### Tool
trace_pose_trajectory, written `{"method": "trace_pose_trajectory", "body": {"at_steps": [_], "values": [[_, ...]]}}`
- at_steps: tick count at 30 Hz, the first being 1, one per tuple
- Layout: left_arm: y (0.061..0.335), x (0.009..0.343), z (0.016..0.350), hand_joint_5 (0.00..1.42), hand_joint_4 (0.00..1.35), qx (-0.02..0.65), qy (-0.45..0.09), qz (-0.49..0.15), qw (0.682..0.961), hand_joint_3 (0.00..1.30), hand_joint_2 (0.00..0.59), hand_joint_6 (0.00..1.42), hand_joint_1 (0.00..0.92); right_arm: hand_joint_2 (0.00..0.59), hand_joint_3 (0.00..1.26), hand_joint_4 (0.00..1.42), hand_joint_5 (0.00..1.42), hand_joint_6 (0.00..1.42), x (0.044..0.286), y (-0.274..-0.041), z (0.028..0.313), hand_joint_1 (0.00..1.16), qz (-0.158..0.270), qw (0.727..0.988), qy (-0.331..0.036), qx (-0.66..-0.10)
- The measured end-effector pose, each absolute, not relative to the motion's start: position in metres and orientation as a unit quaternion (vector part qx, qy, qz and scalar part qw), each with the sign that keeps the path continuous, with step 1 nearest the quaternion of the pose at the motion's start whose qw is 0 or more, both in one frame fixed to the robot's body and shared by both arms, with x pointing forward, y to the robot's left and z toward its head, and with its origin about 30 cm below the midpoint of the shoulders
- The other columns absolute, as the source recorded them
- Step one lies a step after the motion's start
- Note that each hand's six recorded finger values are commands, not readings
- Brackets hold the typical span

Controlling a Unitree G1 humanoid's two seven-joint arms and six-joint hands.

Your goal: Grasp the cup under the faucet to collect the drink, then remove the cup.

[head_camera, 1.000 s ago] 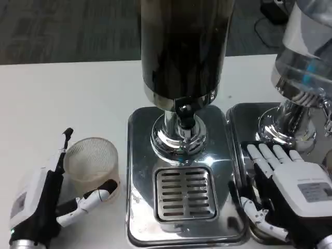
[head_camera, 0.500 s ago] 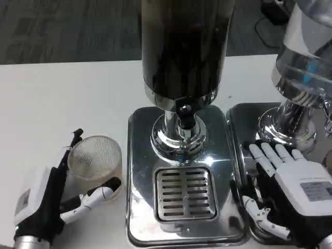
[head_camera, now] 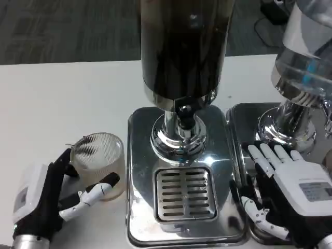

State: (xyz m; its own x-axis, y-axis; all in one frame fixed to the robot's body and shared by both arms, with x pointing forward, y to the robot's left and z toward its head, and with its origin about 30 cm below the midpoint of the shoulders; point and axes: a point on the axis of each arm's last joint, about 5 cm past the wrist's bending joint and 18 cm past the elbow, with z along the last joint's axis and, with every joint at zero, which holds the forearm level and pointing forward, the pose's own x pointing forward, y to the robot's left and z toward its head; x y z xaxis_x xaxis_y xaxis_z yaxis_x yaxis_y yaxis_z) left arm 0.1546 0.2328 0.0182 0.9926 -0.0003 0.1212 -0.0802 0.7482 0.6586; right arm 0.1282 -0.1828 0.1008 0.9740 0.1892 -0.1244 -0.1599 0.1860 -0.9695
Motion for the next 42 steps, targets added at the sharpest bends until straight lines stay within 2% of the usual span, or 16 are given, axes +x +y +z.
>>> {"method": "trace_pose_trajectory", "body": {"at_steps": [13, 20, 28, 42], "values": [[0.2308, 0.1518, 0.0161, 0.71, 0.44, 0.365, -0.066, 0.027, 0.928, 0.36, 0.123, 0.70, 0.410, 0.466, 0.02, 0.00, 0.00, 0.02, 0.1286, -0.1824, 0.1009, 0.17, 0.114, 0.770, -0.013, -0.628], [0.2292, 0.1491, 0.0146, 0.76, 0.52, 0.376, -0.075, 0.034, 0.923, 0.44, 0.135, 0.73, 0.415, 0.466, 0.02, 0.00, 0.00, 0.02, 0.1289, -0.1823, 0.1010, 0.18, 0.114, 0.770, -0.014, -0.628], [0.2287, 0.1483, 0.0144, 0.85, 0.61, 0.376, -0.079, 0.042, 0.922, 0.52, 0.151, 0.85, 0.428, 0.466, 0.02, 0.00, 0.00, 0.02, 0.1291, -0.1823, 0.1011, 0.18, 0.114, 0.770, -0.014, -0.628], [0.2277, 0.1481, 0.0137, 0.87, 0.62, 0.379, -0.084, 0.048, 0.920, 0.54, 0.149, 0.87, 0.412, 0.470, 0.02, 0.00, 0.00, 0.02, 0.1291, -0.1823, 0.1011, 0.17, 0.114, 0.770, -0.014, -0.628]]}}
